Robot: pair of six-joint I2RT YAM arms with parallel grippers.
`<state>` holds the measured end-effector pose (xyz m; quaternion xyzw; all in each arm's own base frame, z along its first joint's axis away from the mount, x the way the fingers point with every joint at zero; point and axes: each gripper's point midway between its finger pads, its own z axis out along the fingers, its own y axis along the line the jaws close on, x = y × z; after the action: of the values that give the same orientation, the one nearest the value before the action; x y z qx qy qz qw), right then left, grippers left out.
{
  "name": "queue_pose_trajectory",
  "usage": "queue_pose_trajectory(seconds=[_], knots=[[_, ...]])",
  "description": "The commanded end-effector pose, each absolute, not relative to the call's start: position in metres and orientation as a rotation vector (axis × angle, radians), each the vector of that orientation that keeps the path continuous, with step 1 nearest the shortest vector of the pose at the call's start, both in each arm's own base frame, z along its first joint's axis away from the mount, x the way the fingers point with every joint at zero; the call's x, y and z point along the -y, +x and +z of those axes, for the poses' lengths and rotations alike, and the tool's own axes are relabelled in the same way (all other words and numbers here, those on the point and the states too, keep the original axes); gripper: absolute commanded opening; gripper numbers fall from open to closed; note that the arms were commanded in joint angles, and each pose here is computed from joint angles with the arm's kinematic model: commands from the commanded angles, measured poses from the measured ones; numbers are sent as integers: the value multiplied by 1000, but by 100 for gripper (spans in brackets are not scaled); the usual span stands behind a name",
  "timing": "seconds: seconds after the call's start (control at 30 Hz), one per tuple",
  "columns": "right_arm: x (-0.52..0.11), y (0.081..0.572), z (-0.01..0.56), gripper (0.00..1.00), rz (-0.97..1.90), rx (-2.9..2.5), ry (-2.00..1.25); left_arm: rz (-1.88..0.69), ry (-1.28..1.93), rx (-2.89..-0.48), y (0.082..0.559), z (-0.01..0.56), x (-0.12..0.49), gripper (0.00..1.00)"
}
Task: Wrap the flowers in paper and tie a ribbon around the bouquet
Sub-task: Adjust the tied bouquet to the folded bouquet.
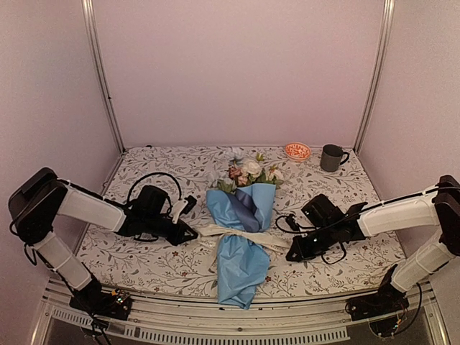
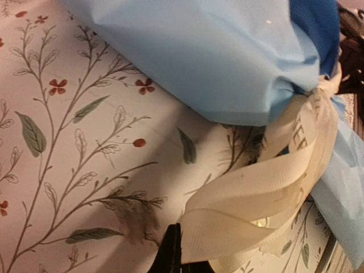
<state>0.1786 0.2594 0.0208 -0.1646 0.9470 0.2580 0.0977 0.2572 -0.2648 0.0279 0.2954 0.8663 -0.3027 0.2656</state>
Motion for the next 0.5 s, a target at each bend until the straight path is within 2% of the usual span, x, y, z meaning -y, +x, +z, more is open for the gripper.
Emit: queue_pose_trajectory(seconds=[0.0,0.37,0.4,0.43,0.47], knots=[[-237,209,27,0,603,-2787,-430,-855,874,-2298,230,37,272,0],[-221,228,36,0,530,-2750,-369,-911,920,-2309,200,34,282,1],[-221,230,39,6,529,-2741,-365,-913,924,-2304,199,35,283,9],[-220,231,42,20,520,-2730,-361,-915,925,-2299,198,37,284,20],[-218,233,46,40,506,-2722,-348,-918,922,-2294,198,41,284,35]])
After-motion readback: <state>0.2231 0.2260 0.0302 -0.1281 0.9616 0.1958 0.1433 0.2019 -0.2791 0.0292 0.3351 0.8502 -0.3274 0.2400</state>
